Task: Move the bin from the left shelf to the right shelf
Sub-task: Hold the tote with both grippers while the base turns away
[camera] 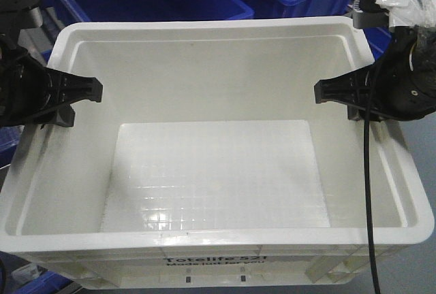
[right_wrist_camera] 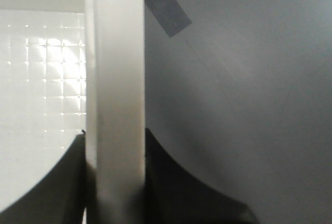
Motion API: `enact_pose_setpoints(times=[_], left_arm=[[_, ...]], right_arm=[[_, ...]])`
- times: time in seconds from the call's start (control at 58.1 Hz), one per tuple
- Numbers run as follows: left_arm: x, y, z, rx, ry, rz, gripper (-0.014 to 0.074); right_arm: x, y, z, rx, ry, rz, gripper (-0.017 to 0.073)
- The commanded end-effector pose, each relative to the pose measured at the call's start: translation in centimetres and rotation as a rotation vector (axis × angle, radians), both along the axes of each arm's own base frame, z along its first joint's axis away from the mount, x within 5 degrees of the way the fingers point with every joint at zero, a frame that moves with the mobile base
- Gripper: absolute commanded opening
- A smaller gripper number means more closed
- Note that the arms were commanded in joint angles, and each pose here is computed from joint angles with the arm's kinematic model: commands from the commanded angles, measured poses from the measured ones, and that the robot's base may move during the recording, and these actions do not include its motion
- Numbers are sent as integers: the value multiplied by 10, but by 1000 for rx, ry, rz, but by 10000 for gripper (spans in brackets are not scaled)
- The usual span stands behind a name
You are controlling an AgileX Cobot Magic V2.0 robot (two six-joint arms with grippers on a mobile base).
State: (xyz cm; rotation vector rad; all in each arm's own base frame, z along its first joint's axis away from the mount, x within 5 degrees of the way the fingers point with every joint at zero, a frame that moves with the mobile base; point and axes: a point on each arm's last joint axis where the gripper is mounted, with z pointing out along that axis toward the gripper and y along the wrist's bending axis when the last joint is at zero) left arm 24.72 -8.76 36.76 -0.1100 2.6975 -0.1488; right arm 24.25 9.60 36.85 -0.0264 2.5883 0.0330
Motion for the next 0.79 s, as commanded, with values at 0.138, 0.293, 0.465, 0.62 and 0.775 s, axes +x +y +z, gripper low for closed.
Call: enact_pose_setpoints(times=[0.138,0.293,0.465,0.62,0.775], left_arm=[[-4,2,23,-32,-127,-8,-7],[-5,2,23,-30,-122,-8,-6],[-5,2,23,-30,-122,-8,-6],[-5,2,23,-30,-122,-8,-6],[-5,2,23,-30,-122,-8,-6]], right_arm=[[-1,-5,29,39,-177,-6,2],[-1,-5,29,39,-177,-6,2],[-1,-5,29,39,-177,-6,2],[-1,-5,29,39,-177,-6,2],[-1,-5,29,40,-176,-7,2]])
